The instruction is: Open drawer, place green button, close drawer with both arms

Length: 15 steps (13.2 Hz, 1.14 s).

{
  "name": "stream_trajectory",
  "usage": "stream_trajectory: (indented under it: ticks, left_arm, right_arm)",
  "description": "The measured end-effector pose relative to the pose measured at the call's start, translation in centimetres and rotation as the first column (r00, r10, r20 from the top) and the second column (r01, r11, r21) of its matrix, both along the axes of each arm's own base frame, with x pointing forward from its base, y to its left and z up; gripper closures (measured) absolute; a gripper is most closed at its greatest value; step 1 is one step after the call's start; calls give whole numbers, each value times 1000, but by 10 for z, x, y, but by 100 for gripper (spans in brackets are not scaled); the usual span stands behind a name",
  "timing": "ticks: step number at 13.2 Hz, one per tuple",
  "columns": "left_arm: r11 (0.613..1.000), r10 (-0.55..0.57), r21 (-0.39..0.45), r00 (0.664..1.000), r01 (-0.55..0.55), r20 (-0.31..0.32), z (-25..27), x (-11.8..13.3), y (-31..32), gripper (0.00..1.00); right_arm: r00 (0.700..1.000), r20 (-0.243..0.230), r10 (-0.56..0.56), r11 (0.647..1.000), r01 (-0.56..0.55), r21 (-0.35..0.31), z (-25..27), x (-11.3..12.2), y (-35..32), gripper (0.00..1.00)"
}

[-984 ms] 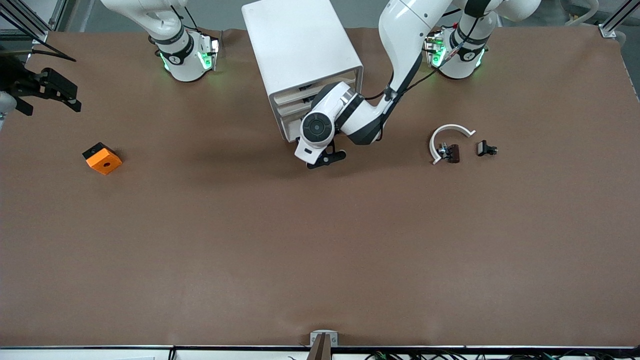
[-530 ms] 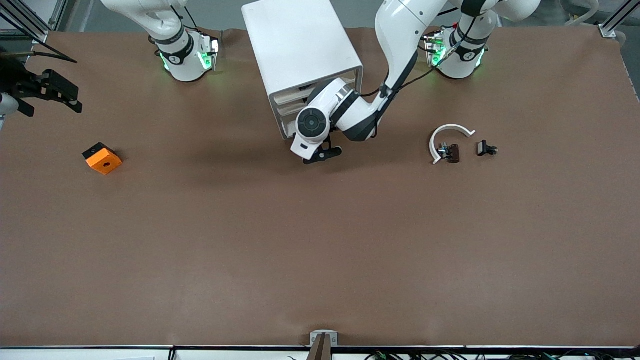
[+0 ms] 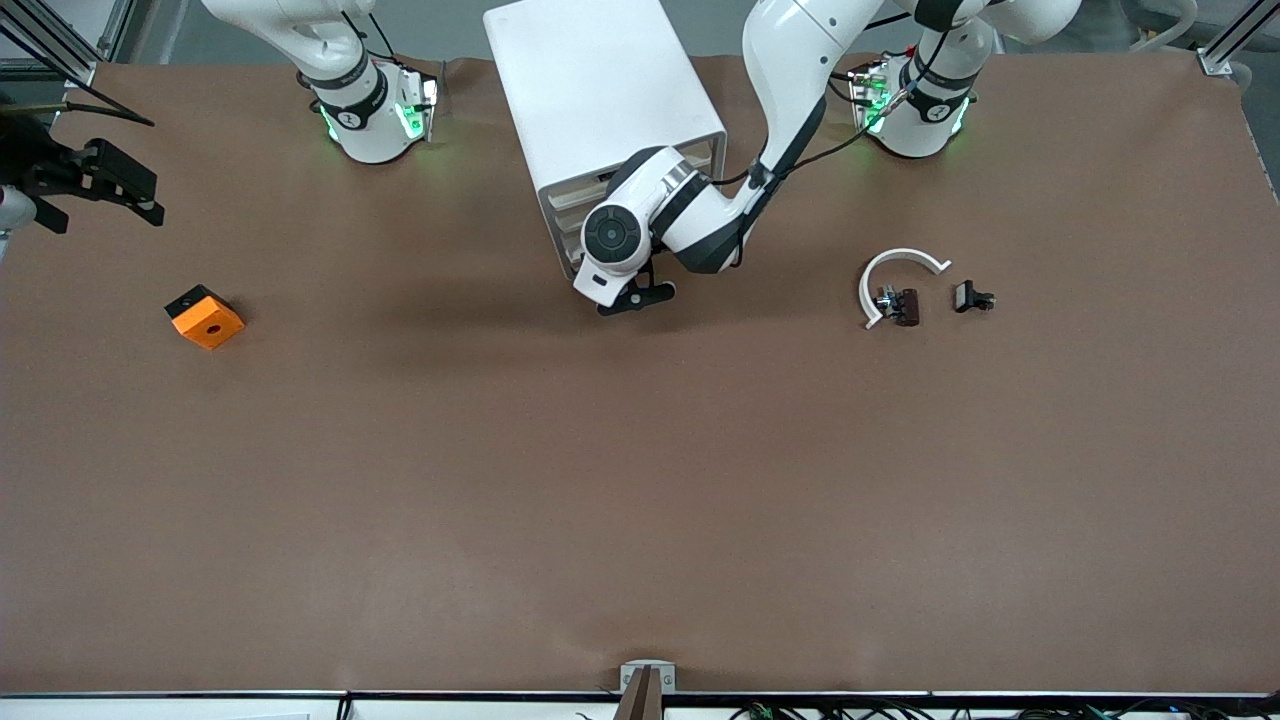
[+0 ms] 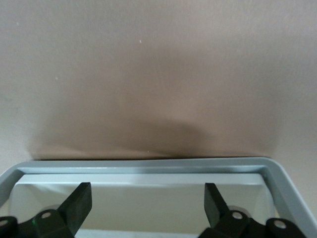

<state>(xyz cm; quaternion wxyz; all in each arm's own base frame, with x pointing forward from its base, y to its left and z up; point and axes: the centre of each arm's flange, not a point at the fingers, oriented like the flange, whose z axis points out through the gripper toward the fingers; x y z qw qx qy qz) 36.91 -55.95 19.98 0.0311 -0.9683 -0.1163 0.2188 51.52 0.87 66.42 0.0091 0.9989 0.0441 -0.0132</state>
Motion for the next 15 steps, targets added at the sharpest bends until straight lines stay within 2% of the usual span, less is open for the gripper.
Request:
stream_trajectory:
  ticks: [4, 8, 15]
  left_arm:
    - [1000, -15, 24, 999, 16, -30, -3, -8, 2, 0]
    - [999, -20, 26, 999, 21, -38, -2, -11, 0, 0]
    - [999, 15, 44, 999, -14, -38, -2, -12, -1, 0]
  right_arm:
    - [1000, -24, -12, 1000, 12, -1, -4, -1, -6, 0]
    - [997, -30, -70, 998, 70, -1, -4, -2, -36, 0]
    - [996, 17, -84, 996, 84, 0, -7, 9, -50, 0]
